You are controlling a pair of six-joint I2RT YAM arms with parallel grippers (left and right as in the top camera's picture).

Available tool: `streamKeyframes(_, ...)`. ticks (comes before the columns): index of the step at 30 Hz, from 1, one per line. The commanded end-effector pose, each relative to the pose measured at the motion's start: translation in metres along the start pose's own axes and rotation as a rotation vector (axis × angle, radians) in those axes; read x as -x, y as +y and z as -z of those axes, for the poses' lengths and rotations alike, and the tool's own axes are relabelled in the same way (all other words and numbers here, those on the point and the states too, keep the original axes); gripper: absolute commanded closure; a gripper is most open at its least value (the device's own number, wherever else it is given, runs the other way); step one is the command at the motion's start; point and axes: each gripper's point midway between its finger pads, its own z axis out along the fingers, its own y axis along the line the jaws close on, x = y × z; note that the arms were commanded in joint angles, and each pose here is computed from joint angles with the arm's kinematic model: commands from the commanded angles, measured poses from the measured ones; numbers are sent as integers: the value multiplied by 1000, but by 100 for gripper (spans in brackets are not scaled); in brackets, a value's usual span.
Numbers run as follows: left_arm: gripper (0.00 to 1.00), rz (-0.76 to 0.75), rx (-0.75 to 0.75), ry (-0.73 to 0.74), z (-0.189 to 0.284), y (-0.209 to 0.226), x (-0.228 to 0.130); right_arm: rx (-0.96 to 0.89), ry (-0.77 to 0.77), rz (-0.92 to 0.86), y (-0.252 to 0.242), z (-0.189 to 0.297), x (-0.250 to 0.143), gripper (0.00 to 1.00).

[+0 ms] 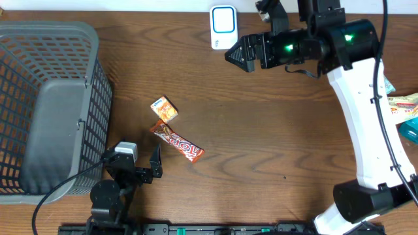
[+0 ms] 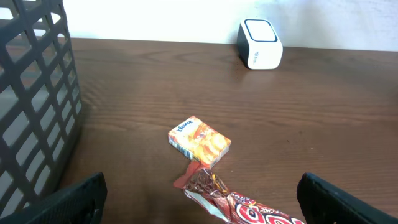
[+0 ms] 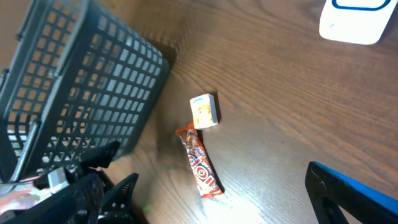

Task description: Scan the item barcode

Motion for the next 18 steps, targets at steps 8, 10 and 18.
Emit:
streamKeyframes(8,2,3,-15,28,-3,-2,-12,55,-94,122,65,49,-10,1)
streamKeyframes(10,2,3,-15,28,-3,-2,-12,22,-95,123,64,53,-13,1)
streamKeyframes(18,2,3,-15,28,-3,-2,-12,-51,-66,95,52,56,-24,1)
